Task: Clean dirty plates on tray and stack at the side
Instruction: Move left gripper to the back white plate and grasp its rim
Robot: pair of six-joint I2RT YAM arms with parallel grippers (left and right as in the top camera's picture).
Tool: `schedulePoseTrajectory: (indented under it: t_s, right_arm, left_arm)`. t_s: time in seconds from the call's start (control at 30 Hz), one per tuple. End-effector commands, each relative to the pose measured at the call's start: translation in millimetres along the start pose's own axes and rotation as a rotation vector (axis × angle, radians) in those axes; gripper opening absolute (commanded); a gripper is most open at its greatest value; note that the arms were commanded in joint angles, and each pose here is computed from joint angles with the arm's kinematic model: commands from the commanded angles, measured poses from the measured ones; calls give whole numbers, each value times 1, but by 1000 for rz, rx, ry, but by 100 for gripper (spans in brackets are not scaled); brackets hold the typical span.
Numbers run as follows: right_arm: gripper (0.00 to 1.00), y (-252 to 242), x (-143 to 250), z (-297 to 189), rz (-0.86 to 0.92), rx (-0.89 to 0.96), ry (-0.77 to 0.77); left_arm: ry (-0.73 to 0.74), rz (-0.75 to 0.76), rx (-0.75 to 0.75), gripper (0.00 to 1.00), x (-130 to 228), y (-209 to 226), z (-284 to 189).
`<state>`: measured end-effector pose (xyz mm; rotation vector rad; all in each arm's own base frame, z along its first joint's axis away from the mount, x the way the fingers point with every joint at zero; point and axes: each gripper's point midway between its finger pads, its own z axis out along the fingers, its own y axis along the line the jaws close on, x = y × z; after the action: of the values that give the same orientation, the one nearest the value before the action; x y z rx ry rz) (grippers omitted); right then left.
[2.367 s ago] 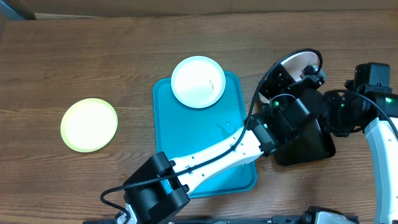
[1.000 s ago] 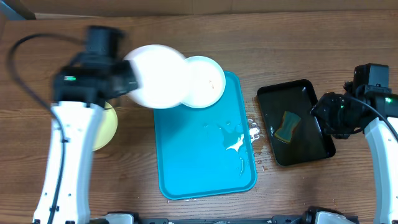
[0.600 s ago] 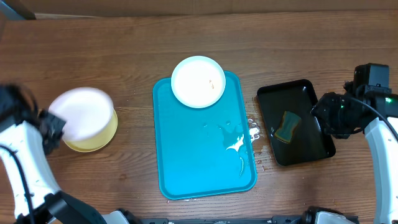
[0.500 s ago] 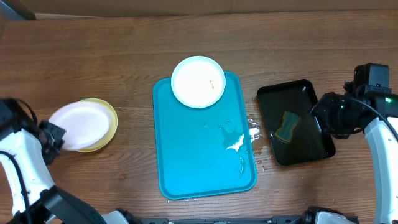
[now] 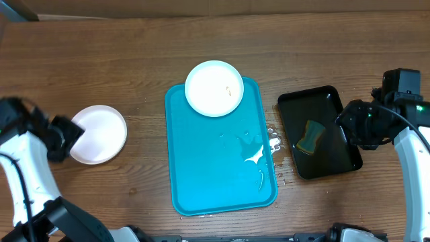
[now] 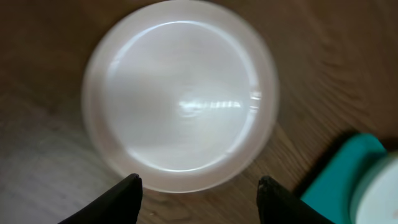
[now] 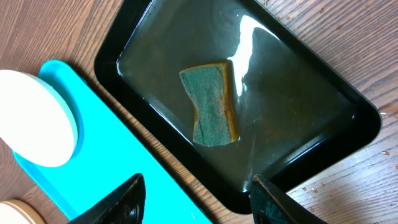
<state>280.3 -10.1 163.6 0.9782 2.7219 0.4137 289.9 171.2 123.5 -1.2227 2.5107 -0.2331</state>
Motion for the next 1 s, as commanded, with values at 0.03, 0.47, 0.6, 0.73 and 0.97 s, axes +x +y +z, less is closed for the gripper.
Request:
schedulePoseTrajectory:
  t_s: [0.03,0.47,0.6,0.73,0.97]
  right_arm:
    - [56,5,-7,-8,-77,-19,-40]
    - [56,3,-4,-8,-132,-11,-26]
    - [56,3,-3,-8,-131,-10,-24]
    - [56,3,-3,-8,-131,-10,-24]
    - [56,3,-3,-8,-131,-9,-22]
  left_arm:
    - [31,513,257,63,39,-118,-9]
    - [-19,897,156,61,141,-245,86]
    - [46,769,120,52,156,-241,123]
    - [107,725,182,46,170,-249,143]
    - [174,724,136,4,179,-234,149]
